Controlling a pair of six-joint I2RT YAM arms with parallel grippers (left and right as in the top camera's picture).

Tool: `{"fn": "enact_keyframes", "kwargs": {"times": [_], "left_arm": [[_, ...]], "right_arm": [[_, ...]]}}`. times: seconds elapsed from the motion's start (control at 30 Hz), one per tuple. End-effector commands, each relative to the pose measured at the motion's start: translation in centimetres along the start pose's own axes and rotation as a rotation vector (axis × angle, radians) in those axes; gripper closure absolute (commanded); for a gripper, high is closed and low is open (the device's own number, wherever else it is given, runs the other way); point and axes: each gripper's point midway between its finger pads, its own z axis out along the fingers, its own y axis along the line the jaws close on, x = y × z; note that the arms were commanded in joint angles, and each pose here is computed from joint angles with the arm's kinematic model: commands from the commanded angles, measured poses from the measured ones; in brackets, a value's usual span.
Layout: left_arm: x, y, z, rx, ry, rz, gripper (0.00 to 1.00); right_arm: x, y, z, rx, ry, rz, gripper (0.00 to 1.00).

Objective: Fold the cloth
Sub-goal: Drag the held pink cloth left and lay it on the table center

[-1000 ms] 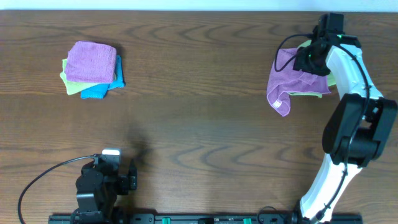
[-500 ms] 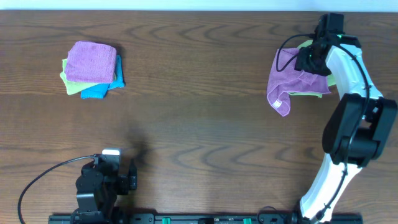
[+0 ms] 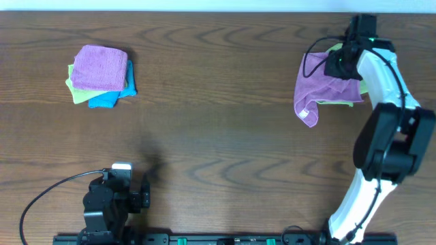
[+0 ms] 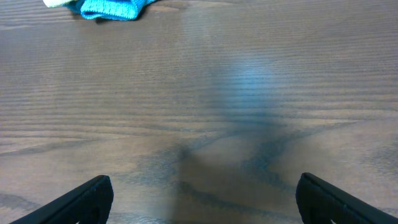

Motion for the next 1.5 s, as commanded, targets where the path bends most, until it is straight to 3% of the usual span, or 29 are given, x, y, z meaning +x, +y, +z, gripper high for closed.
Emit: {"fn": "enact_keyframes", "kwargs": {"times": [0.0,0.4,0.73,1.1,1.47], "left_arm": [[2.4,0.2,0.8,-0.018,0.078,0.01,0.05],[2.4,0.2,0.8,-0.018,0.078,0.01,0.05],[2.4,0.2,0.8,-0.018,0.078,0.01,0.05],[2.4,0.2,0.8,-0.018,0.078,0.01,0.05],[2.4,0.2,0.8,-0.018,0.078,0.01,0.05]], "right_arm": [[-2.9,0.6,-7.6,-0.036,-0.157,-0.001,0.99],[-2.9,1.6,-20.4,-0.115,-0.344,-0.045,0.99],[1.7,8.1,-23.2,-0.226,-0.277,-0.196,0.99],[5.7,14.8,-21.7,-0.288,-0.177,-0.397,0.99],[7.7,23.0,-11.0,-0.363,-0.043,-0.518,0.99]]}}
